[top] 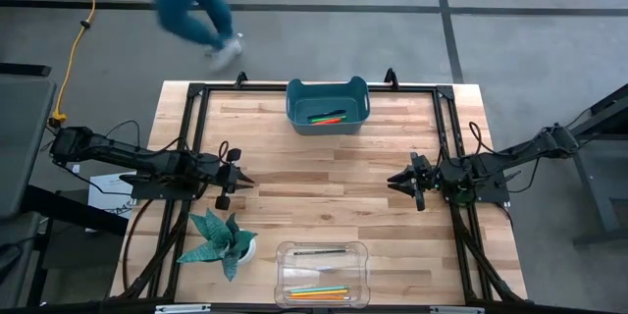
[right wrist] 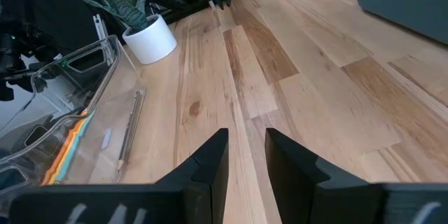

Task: Sort pens & pencils
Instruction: Return to Home Position

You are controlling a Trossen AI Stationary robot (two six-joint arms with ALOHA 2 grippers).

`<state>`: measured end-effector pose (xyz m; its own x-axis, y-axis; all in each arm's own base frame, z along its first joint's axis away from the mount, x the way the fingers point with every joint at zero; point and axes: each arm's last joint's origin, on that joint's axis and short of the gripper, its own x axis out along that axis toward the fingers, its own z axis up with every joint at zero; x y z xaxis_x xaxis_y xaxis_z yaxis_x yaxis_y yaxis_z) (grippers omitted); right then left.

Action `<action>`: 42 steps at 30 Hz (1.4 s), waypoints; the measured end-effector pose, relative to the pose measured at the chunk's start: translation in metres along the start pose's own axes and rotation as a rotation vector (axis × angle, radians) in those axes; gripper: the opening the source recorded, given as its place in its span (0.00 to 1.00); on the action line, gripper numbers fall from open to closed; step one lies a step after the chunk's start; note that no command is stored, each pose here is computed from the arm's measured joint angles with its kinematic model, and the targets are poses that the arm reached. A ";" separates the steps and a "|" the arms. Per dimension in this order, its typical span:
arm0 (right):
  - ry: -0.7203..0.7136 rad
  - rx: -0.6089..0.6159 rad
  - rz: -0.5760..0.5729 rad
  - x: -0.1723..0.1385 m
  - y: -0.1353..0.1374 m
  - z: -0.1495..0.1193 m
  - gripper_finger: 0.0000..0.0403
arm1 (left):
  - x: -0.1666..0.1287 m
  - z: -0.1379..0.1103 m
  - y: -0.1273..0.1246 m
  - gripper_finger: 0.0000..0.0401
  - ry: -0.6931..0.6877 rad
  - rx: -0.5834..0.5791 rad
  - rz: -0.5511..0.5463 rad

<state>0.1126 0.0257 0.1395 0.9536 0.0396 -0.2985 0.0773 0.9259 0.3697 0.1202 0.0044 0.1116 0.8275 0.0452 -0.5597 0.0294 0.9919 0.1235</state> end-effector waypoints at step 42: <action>0.000 0.000 0.000 0.000 0.000 0.000 0.21 | -0.034 0.027 0.006 0.13 -0.435 -0.013 0.070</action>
<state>0.1126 0.0257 0.1395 0.9536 0.0394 -0.2984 0.0774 0.9259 0.3697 0.1072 0.0054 0.1536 0.9863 0.0608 -0.1533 -0.0398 0.9898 0.1366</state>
